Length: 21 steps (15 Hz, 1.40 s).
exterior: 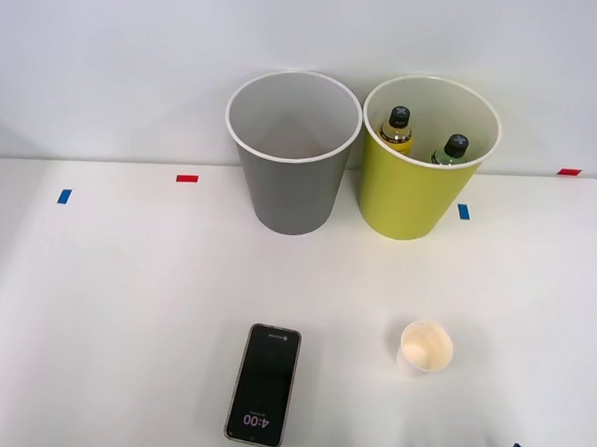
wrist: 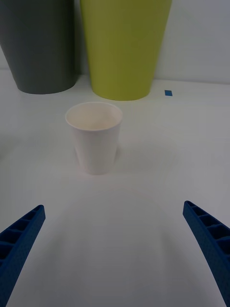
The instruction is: Put cans in the gray bin, plastic bottles in the light green bin
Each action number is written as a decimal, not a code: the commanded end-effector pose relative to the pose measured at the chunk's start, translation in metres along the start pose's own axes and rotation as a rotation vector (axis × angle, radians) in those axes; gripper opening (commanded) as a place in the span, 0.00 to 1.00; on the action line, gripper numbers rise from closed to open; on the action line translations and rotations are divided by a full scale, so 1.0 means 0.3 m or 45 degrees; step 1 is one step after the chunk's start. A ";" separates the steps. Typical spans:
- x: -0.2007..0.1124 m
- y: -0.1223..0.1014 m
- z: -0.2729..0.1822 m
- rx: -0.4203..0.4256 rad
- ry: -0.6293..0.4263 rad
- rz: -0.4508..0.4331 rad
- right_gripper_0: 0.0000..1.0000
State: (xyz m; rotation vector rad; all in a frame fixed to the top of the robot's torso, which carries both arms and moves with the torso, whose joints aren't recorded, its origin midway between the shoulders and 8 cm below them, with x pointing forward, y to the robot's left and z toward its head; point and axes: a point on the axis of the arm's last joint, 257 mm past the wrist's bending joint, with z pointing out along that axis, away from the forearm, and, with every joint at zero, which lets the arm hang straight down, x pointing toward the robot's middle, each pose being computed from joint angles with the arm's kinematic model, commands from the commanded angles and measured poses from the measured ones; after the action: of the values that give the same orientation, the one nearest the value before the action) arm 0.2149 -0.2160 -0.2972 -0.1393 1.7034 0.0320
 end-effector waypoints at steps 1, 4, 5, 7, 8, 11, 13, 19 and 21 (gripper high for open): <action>0.000 0.000 0.000 0.000 0.000 0.000 1.00; 0.000 0.000 0.000 0.000 0.000 0.000 1.00; 0.000 0.000 0.000 0.000 0.000 0.000 1.00; 0.000 0.000 0.000 0.000 0.000 0.000 1.00; 0.000 0.000 0.000 0.000 0.000 0.000 1.00; 0.000 0.000 0.000 0.000 0.000 0.000 1.00; 0.000 0.000 0.000 0.000 0.000 0.000 1.00; 0.000 0.000 0.000 0.000 0.000 0.000 1.00; 0.000 0.000 0.000 0.000 0.000 0.000 1.00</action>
State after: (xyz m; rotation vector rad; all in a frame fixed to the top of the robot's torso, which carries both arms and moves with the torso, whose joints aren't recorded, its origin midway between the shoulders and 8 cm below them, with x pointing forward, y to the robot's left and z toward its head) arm 0.2149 -0.2160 -0.2972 -0.1393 1.7034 0.0320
